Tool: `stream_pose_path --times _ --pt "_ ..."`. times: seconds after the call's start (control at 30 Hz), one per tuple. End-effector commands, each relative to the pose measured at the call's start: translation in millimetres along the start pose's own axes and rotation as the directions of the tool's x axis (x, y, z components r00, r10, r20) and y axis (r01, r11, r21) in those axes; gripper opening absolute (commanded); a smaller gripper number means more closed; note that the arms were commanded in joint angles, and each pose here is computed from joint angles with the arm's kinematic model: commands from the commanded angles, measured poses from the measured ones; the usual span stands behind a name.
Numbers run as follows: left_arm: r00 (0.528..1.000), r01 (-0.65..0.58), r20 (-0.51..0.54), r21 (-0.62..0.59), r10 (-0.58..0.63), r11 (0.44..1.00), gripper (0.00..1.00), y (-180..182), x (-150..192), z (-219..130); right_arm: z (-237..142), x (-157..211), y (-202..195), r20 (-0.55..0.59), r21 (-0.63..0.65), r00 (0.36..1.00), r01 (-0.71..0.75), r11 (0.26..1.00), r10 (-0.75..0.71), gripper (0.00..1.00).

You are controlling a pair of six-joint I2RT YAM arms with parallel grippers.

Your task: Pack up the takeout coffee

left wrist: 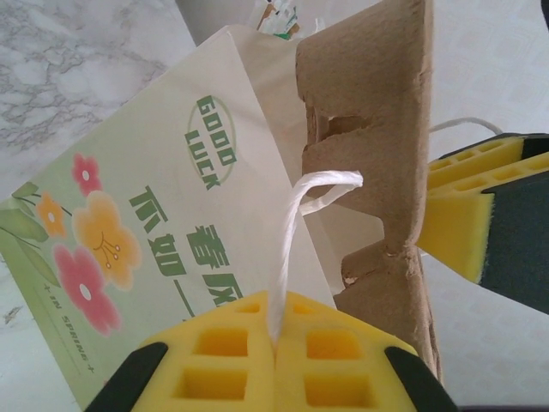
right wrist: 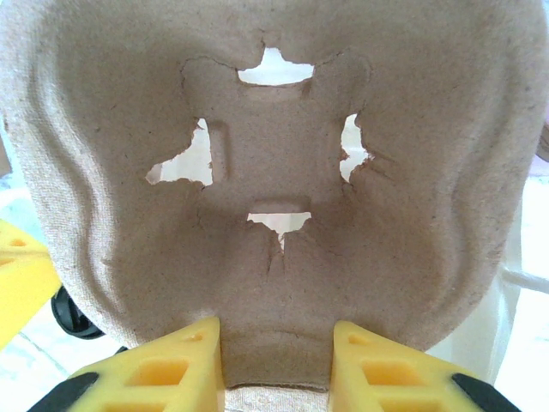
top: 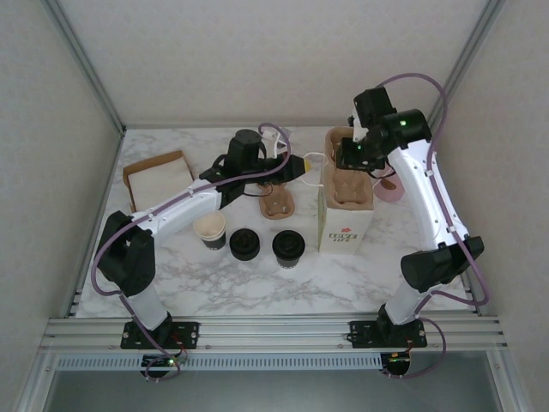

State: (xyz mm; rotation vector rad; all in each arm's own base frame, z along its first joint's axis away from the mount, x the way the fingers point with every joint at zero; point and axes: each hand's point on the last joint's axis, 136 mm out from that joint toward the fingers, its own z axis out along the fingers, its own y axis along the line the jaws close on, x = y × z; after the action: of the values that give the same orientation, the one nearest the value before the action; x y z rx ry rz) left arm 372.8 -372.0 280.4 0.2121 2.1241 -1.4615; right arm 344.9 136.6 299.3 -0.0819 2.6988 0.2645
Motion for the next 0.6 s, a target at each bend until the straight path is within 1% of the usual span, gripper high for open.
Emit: stream_pose_path --times 0.0,0.57 --pt "0.999 -0.029 0.031 0.03 0.028 0.999 0.0 -16 -6 -9 4 4 -5 -0.011 0.034 1.0 -0.014 0.999 0.014 0.3" --pt "0.999 -0.027 0.038 0.013 0.027 1.0 0.0 -11 -6 -11 32 15 -18 -0.073 0.102 0.997 -0.014 0.995 0.021 0.3"
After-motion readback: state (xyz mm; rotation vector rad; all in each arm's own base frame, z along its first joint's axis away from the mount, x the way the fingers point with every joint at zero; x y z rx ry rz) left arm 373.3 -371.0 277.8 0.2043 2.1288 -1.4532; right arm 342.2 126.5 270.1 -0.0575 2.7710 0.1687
